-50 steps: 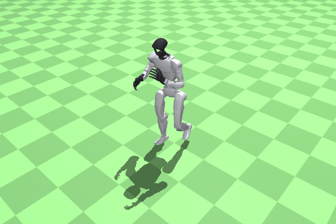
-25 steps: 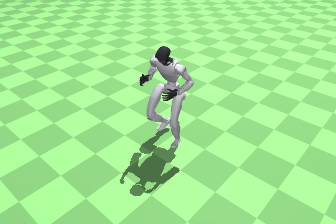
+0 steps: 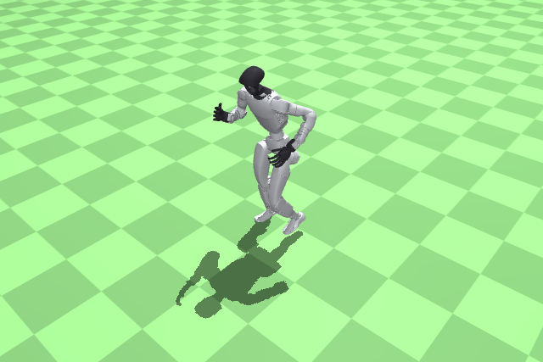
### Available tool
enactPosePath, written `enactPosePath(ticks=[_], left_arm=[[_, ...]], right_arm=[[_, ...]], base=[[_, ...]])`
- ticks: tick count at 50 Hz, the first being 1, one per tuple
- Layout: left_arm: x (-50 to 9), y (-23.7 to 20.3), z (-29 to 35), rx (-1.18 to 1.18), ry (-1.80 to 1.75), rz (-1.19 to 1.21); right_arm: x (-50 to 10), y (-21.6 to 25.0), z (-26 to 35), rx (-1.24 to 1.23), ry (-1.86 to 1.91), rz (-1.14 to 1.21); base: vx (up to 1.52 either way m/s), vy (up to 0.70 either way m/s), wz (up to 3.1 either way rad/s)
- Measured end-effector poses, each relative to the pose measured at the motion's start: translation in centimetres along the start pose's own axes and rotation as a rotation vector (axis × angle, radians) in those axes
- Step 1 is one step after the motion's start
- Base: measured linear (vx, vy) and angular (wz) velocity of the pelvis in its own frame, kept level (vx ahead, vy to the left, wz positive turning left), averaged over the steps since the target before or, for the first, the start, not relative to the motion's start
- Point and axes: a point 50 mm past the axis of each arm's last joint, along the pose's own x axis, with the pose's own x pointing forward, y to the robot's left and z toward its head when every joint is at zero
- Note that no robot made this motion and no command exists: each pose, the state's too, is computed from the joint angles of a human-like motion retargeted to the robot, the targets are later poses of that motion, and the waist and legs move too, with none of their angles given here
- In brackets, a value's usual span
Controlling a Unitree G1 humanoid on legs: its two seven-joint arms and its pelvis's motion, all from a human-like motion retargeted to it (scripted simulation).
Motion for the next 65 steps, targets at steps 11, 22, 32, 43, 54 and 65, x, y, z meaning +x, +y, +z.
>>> enactPosePath(ticks=[11, 22, 32, 43, 54, 65], left_arm=[[2.1, 1.7, 1.7, -0.006, -0.045, -0.083], [10.0, 1.1, 23.3, -0.111, -1.174, 0.197], [8.2, 2.5, 30.1, 0.009, -1.506, 0.294], [8.1, -1.5, 7.0, -0.123, -0.386, -0.144], [-4.0, 5.4, -1.4, -0.219, 0.291, -0.110], [12.3, -0.9, 17.3, -0.124, -0.904, 0.205]], right_arm=[[5.7, 1.5, 9.4, 0.137, -0.680, -0.148], [-10.2, -1.3, -4.2, -0.042, 0.577, -0.094], [-19.0, -3.7, -0.2, -0.085, 1.021, -0.147], [-8.8, -3.2, -5.5, -0.154, 0.582, -0.055], [5.8, 0.5, 7.3, -0.104, -0.533, -0.151], [-7.4, -1.1, -1.7, -0.073, 0.306, -0.235]], base=[[0.18, 0.06, -0.08], [0.04, 0.13, 0.64], [0.08, -0.07, 0.31], [0.01, -0.13, -0.03], [0.11, -0.11, -0.94], [-0.11, -0.02, 0.29]])
